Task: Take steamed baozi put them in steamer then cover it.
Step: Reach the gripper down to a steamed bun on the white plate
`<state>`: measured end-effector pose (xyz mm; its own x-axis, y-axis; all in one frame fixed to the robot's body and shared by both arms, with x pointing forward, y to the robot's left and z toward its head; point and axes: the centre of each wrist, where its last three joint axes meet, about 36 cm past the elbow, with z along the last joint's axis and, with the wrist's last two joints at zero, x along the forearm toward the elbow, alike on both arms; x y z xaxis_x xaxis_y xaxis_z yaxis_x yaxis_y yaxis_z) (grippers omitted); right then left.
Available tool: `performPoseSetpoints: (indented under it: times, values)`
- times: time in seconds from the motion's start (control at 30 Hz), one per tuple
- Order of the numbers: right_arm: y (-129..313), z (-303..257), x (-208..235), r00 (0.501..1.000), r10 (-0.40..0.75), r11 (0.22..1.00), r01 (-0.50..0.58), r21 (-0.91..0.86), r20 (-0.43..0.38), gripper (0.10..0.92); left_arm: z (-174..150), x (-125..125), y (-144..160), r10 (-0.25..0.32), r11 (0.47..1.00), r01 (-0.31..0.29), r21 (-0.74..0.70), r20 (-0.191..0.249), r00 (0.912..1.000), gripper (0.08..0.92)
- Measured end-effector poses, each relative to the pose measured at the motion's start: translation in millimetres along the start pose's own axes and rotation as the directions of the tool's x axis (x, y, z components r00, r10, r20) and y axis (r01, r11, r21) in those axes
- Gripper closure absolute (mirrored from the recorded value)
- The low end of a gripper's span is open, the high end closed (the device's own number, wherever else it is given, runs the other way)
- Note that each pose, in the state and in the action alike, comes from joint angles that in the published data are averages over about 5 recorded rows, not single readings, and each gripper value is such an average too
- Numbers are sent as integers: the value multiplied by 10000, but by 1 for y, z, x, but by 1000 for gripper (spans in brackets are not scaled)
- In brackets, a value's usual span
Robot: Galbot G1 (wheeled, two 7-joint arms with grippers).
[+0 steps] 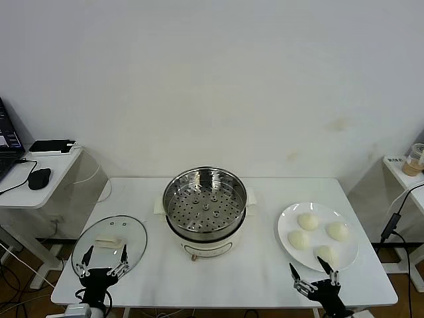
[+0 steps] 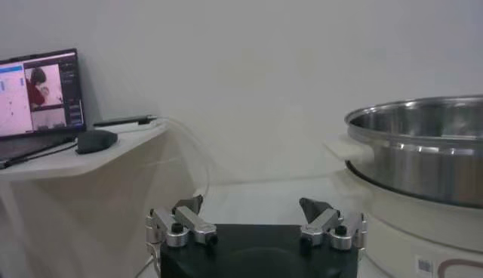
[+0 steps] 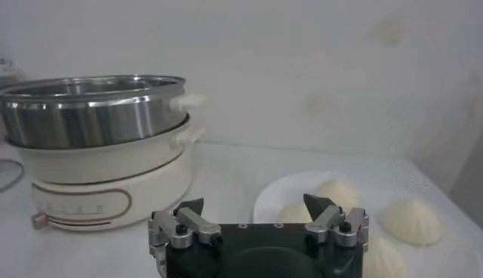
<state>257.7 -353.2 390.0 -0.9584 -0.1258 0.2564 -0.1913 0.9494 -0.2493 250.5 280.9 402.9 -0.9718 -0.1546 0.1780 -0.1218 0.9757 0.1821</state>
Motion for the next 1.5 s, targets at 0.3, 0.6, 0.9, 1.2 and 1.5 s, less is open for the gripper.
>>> performPoseSetpoints:
  times: [0.3,0.6,0.9,1.2,1.5]
  values:
    - [-69,-34,-48,9990,-407,9326,450,3581,-194,200,-16,-4,5,267,9959,-250,-865,180,9995,177]
    - [-150,-95,-119,9714,-1639,6889,2374,6849,-1718,200,-26,-4,8,266,9885,-238,-1492,165,9995,177]
    - [-196,-153,-190,8642,-2673,4283,5029,7508,-4264,200,-33,-5,10,167,9834,-118,-1809,255,9995,177]
    - [-204,-171,-251,7141,-3014,2666,6993,6633,-6318,200,-37,-8,15,64,9802,-1,-1982,312,9995,177]
    - [-182,-155,-302,5868,-3098,1849,8090,5580,-7481,200,-39,-9,21,61,9749,16,-2226,338,9994,177]
